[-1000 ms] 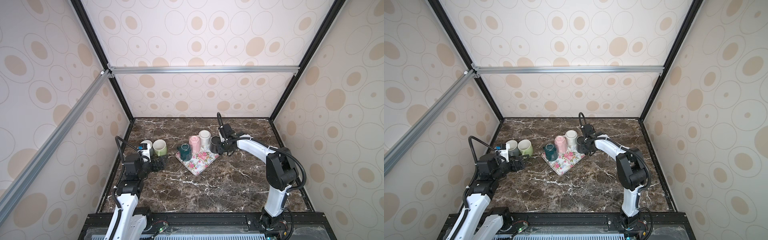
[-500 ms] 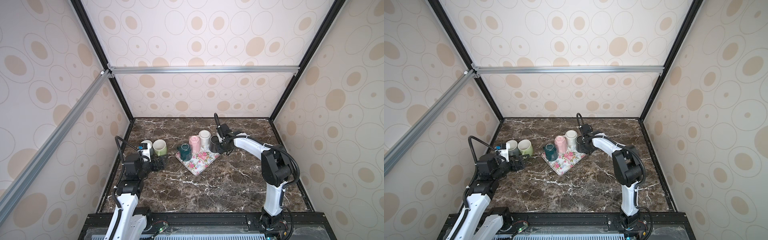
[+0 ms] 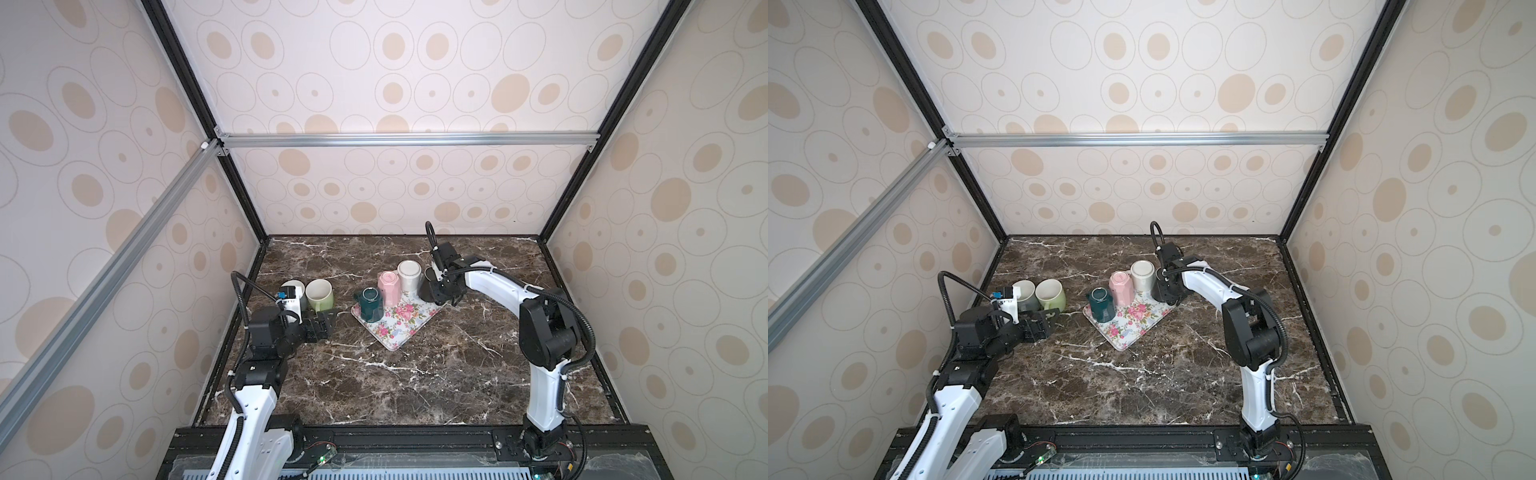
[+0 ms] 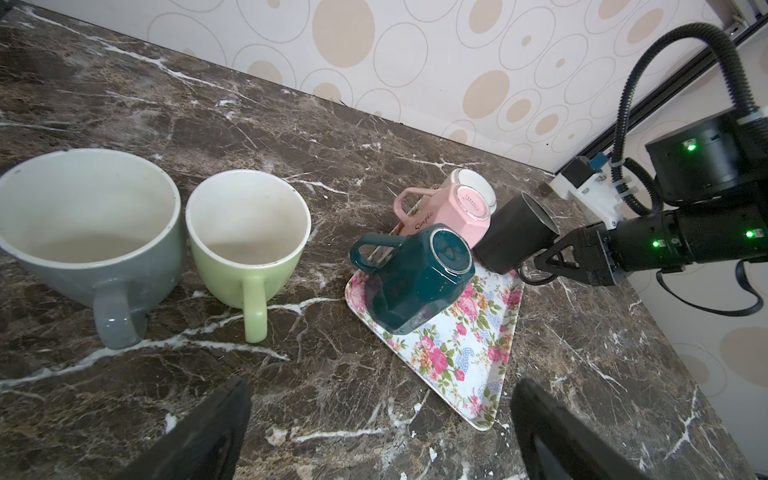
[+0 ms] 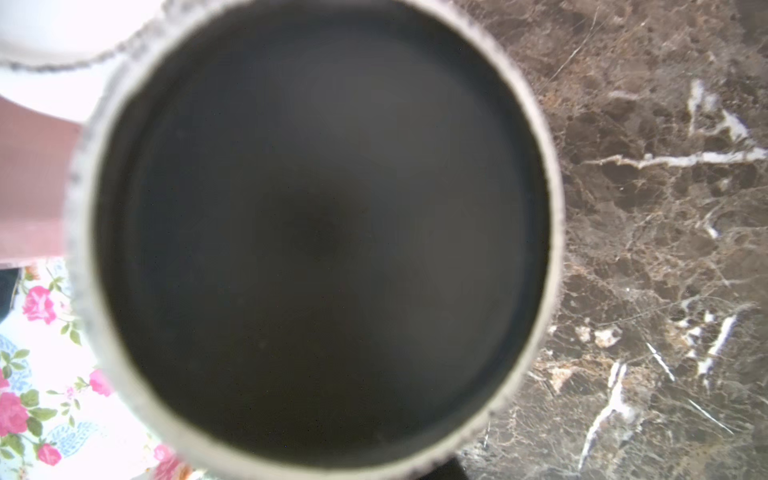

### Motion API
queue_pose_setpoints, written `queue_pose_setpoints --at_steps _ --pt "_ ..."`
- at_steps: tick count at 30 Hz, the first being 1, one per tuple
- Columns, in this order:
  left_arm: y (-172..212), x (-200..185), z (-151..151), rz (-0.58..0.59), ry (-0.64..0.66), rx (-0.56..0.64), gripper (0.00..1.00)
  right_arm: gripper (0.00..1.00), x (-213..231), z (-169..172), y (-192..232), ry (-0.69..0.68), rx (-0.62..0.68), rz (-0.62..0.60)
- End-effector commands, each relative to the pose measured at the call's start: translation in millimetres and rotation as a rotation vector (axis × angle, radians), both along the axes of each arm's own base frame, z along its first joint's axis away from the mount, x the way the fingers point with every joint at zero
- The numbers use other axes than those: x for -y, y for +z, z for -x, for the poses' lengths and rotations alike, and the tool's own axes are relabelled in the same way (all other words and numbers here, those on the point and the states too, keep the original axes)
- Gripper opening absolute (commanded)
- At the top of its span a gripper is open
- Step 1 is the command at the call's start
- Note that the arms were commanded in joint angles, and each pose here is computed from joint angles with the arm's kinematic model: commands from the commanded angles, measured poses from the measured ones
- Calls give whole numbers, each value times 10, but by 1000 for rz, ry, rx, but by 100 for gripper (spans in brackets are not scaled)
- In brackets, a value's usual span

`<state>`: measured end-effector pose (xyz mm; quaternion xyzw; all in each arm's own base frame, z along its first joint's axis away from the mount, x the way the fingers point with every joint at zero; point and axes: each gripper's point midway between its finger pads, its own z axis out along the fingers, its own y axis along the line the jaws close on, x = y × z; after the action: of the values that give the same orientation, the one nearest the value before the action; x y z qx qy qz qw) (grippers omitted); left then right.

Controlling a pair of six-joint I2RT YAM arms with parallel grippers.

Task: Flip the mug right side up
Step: 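Close the right gripper on the black mug's base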

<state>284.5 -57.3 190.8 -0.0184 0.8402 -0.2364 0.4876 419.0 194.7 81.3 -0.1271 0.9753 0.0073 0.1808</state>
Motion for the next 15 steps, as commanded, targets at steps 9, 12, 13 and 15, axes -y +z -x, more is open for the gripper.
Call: queue_pose_setpoints --at_steps 9,12,13,15 --pt "73 17 -11 7 -9 27 98 16 27 55 61 -15 -2 16" --pt "72 20 -12 8 -10 26 98 16 -9 154 44 -12 -3 15" --pt "73 20 -10 10 -9 26 98 16 -33 192 39 -11 -5 7" --pt "67 18 -9 9 -9 25 98 16 -77 262 49 -3 -3 4"
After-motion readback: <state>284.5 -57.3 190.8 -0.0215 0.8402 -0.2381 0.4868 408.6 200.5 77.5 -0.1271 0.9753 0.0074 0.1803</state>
